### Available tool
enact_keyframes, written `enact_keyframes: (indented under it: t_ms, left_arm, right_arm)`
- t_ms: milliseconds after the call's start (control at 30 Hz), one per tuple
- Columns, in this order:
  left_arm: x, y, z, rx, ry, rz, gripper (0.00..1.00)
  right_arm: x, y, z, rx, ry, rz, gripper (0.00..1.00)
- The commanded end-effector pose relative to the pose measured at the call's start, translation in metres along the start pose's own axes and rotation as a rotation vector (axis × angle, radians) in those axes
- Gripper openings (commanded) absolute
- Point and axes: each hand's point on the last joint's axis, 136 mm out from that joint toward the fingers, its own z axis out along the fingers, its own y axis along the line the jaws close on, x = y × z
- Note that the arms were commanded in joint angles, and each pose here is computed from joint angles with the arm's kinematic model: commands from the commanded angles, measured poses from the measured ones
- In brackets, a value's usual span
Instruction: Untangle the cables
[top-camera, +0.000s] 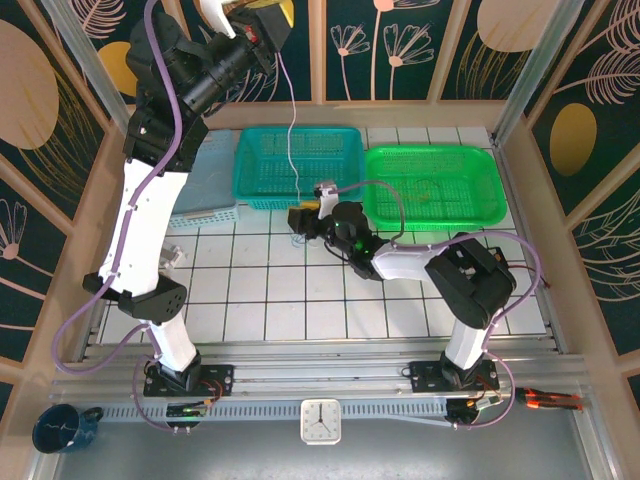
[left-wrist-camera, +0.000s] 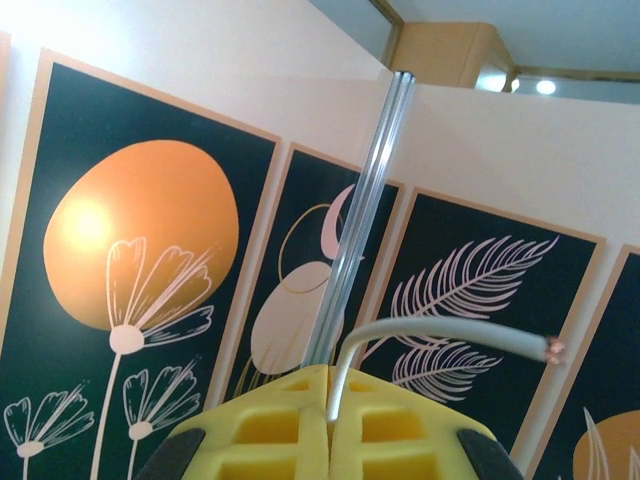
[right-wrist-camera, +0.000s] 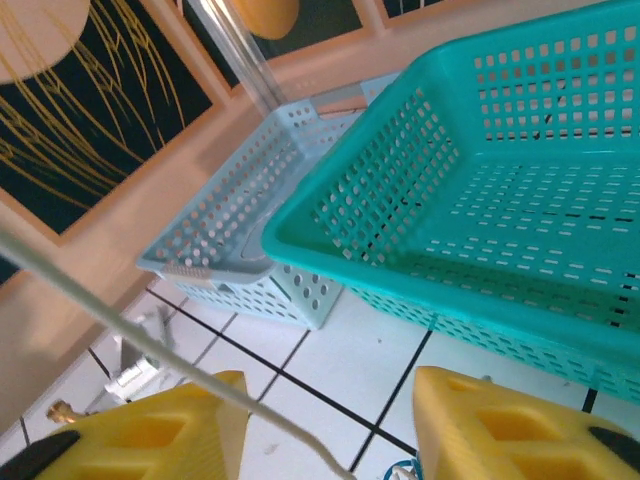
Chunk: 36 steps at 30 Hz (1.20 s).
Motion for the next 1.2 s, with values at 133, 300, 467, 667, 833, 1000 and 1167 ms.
enact_keyframes:
  t_ms: [133, 300, 467, 667, 833, 1000, 1167]
  left_arm:
    - [-0.033, -0.024, -0.007, 0.08, -0.104, -0.021, 0.0]
    - [-0.061, -0.035, -0.015, 0.091, -0.184, -0.003, 0.0]
    - [-0.087, -0.046, -0.031, 0.089, -0.258, 0.03, 0.0]
    - [-0.107, -0.057, -0.052, 0.073, -0.31, 0.064, 0.0]
    - [-0.114, -0.062, -0.06, 0.072, -0.323, 0.071, 0.0]
    - [-0.115, -0.064, -0.063, 0.072, -0.321, 0.069, 0.0]
    - [-0.117, -0.065, -0.066, 0.072, -0.326, 0.068, 0.0]
  right_arm:
    - [0.014, -0.015, 0.012, 0.054, 0.006, 0.005, 0.19]
    - [0.039, -0.033, 0.01, 0.094, 0.048, 0.033, 0.09]
    - [0.064, -0.048, -0.001, 0.133, 0.082, 0.065, 0.07]
    - [0.096, -0.062, -0.007, 0.168, 0.147, 0.089, 0.05]
    - [0.112, -0.073, -0.011, 0.203, 0.178, 0.106, 0.12]
    - [0.118, -0.079, -0.014, 0.232, 0.191, 0.109, 0.16]
    - [0.124, -0.085, -0.016, 0.252, 0.203, 0.114, 0.17]
